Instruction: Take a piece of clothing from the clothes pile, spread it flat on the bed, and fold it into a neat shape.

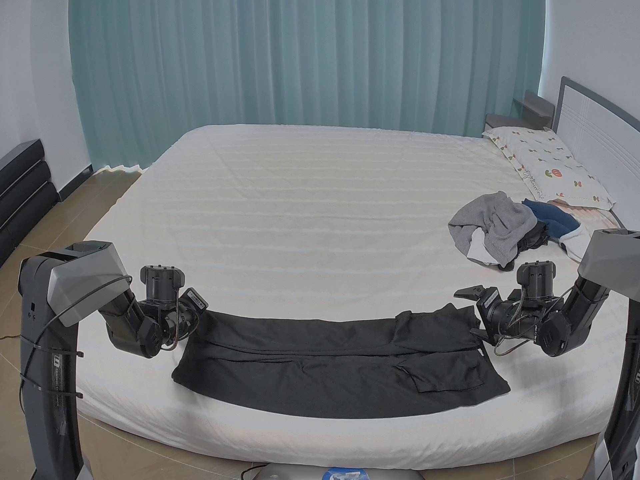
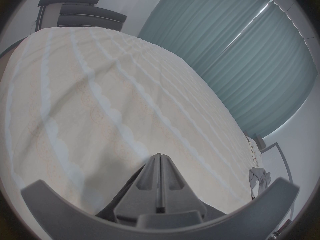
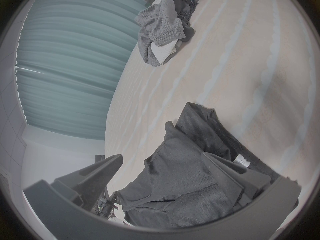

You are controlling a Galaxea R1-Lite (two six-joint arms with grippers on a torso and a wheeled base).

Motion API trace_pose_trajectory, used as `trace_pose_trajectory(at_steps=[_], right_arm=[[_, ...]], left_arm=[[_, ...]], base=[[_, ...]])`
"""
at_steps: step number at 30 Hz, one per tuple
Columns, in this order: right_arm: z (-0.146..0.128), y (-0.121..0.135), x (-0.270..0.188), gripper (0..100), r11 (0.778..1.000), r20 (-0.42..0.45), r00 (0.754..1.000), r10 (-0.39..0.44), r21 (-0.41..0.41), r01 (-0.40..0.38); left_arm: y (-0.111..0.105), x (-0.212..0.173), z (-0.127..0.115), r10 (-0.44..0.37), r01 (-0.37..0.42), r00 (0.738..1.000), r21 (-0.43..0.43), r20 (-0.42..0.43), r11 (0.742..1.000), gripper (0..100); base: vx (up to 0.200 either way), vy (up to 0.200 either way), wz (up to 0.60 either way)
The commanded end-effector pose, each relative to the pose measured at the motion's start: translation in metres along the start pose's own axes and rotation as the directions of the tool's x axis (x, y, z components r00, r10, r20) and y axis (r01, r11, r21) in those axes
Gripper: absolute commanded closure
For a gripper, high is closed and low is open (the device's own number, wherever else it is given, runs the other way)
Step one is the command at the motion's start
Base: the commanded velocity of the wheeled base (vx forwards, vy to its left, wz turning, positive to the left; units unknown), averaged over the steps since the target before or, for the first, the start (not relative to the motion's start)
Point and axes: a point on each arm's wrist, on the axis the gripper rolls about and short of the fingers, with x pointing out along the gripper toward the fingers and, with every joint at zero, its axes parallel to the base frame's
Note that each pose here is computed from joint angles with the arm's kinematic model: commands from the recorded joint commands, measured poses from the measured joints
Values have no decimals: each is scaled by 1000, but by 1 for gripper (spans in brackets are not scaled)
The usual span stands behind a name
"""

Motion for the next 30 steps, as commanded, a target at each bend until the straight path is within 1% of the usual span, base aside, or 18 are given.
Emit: trace_pose_trajectory(at_steps=[1,13,14,20,21,23,24,27,30], right_arm=[[0,0,0,0,1000,0,1000,1,0,-1],[0,-1,0,0,1000,-2,1000,-2,-1,2],[-1,-1,0,0,1000,-2,1000,-3,0,3],[0,-1,-2,0,1000,-1,1000,-4,2,4],[2,-2,-3,0,1000,4,1000,-4,6,4],[2,-1,-3,0,1000,5,1000,-3,5,3],[2,-2,-4,0,1000,5,1000,-6,7,6],[1,-3,-4,0,1000,1,1000,-9,7,9],[0,-4,-5,0,1000,-1,1000,-13,9,13]], left_arm=[[5,1,6,11,-11,1000,-13,11,1000,100],[7,-1,5,17,-17,1000,-14,4,1000,100],[7,-1,4,15,-15,1000,-13,4,1000,0],[9,-7,10,21,-20,1000,-50,12,999,0],[10,-17,17,18,-17,1000,-82,15,997,0],[11,-21,19,17,-15,1000,-90,15,996,0],[13,-35,21,8,-9,1000,-105,-8,994,0],[17,-50,23,-23,19,999,-114,-36,993,0],[22,-60,17,-29,22,998,-113,-56,993,0]], base=[[0,0,0],[0,0,0],[0,0,0],[0,0,0],[0,0,0],[0,0,0],[0,0,0],[0,0,0],[0,0,0]])
